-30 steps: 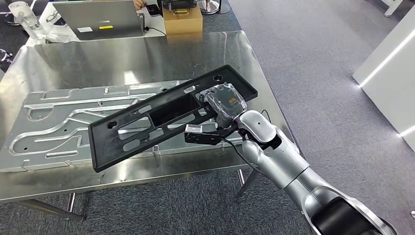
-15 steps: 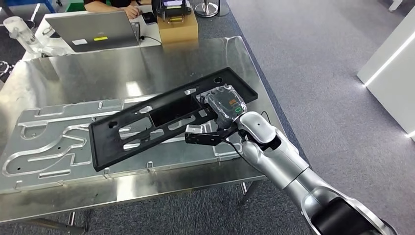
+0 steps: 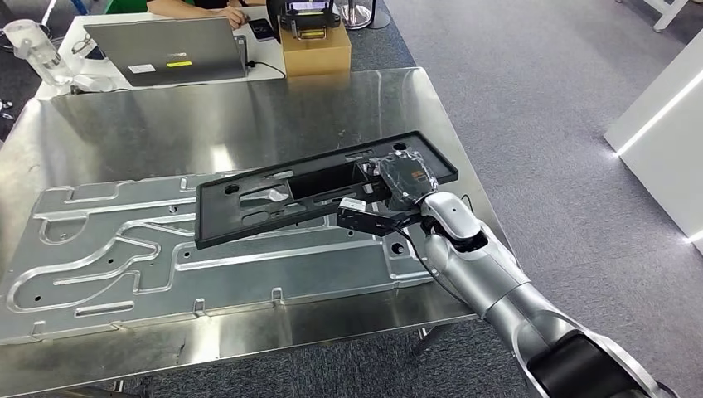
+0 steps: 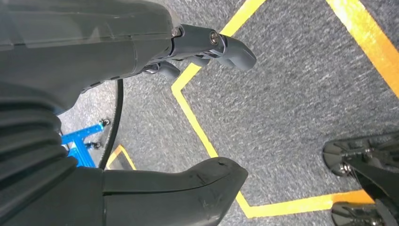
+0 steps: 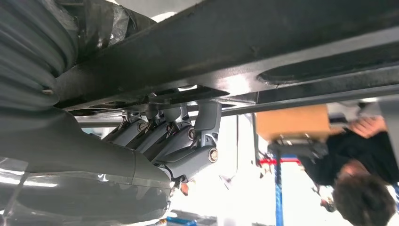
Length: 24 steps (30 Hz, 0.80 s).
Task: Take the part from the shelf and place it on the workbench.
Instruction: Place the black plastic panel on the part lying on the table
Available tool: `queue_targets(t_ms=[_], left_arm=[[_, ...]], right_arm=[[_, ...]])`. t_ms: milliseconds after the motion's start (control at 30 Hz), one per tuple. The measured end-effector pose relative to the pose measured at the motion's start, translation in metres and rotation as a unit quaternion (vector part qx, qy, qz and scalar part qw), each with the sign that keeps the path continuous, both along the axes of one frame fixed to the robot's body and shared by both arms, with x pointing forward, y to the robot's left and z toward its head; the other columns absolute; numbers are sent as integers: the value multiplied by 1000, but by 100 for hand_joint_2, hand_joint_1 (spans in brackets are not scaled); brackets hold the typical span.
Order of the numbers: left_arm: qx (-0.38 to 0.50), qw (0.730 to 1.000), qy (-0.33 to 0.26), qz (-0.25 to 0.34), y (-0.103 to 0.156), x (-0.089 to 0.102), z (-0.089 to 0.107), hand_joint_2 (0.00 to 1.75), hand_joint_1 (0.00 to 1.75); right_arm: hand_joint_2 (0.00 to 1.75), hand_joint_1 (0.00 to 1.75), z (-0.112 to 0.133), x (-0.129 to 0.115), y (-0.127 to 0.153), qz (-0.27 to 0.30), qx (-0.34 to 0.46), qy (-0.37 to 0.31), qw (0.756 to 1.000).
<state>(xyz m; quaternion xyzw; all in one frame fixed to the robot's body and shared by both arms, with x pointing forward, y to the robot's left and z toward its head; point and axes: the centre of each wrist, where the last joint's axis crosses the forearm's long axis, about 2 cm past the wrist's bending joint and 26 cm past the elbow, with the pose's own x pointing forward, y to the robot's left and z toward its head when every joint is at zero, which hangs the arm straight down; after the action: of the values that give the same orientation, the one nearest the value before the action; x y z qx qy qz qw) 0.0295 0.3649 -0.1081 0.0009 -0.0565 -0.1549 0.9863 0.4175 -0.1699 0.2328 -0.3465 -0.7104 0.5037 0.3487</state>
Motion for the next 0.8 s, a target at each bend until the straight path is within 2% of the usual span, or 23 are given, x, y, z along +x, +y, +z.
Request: queue_targets(t_ms=[100,233,433,567,800], left_arm=[[0,1000,-1,4,0,0,0,175,0],[-1,1000,-1,7,0,0,0,175,0],[-9,1000,-1,13,0,0,0,175,0],[-9,1000,-1,18,0,0,0,0,0],[-7,1000,6,24,1,-1,0,0,0]], right_arm=[[175,169,-8,3,-6,-11,-3,13,1000],[0,0,-14,5,-10,-19,-7,23,1000],[0,0,-21,6,-13,-20,-11,36,999],[0,0,-24,6,-13,-19,-11,41,999],[0,0,-25,6,-9,-10,-7,45,999]])
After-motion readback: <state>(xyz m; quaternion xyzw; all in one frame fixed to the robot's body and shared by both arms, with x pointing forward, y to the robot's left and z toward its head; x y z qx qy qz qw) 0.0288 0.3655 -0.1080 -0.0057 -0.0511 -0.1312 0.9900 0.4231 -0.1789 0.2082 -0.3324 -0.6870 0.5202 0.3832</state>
